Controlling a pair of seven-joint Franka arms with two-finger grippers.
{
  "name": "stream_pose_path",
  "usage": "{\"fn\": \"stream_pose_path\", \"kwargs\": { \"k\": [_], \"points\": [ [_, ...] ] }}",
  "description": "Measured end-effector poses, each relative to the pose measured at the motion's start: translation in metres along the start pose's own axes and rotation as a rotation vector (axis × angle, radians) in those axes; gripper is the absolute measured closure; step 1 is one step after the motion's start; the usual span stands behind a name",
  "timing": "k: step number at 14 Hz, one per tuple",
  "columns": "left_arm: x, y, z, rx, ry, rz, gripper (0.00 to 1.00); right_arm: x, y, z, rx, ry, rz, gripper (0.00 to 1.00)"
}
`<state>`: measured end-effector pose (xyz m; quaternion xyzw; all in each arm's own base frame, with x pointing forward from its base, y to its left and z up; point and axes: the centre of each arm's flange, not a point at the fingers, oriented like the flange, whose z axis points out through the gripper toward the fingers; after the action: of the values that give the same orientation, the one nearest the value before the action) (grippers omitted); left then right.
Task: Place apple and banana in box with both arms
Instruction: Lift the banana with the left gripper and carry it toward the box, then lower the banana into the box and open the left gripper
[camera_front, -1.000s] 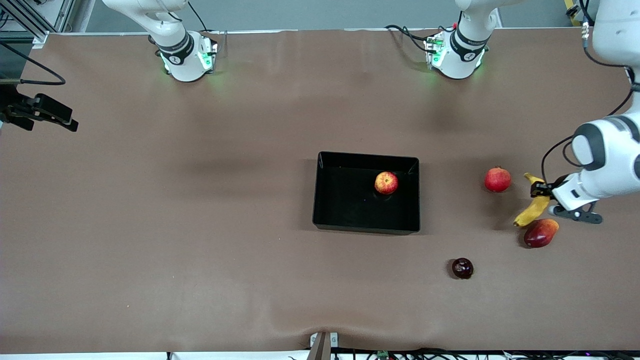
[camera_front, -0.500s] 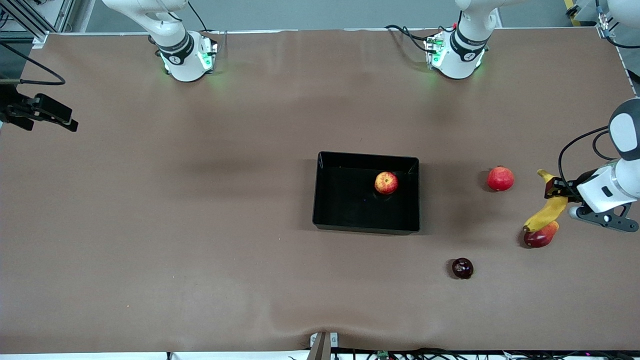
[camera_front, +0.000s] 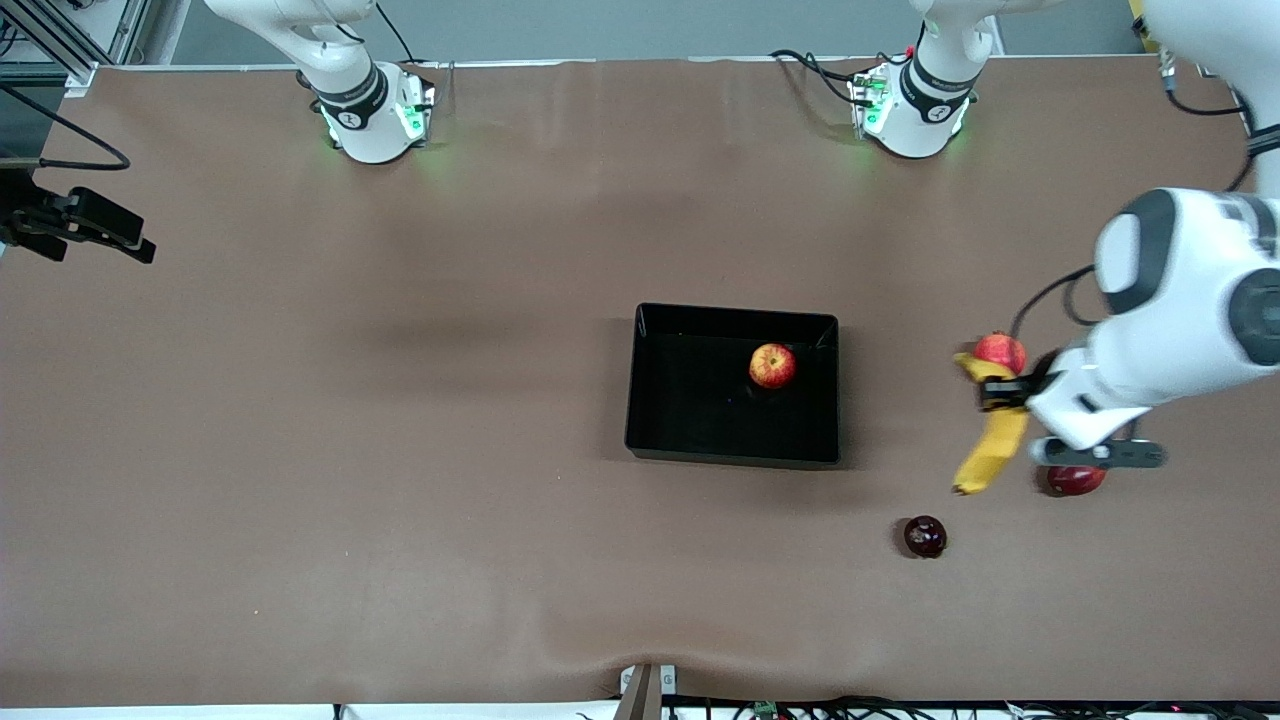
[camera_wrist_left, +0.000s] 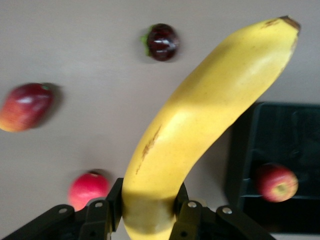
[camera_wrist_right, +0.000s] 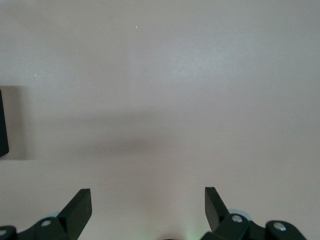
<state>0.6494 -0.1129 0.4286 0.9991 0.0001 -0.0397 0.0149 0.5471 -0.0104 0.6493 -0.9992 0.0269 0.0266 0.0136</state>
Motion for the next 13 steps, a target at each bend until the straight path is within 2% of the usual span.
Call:
{"fn": "stream_pose_path", "kwargs": {
  "k": [7, 13],
  "points": [
    [-0.013, 0.156, 0.039, 0.002, -0.029, -0.252, 0.57, 0.0, 0.0, 0.0, 0.0, 0.001, 0.001, 0.0],
    [-0.03, 0.248, 0.104, -0.009, -0.034, -0.351, 0.57, 0.0, 0.002, -0.002, 0.0, 0.004, 0.004, 0.0]
  ]
}}
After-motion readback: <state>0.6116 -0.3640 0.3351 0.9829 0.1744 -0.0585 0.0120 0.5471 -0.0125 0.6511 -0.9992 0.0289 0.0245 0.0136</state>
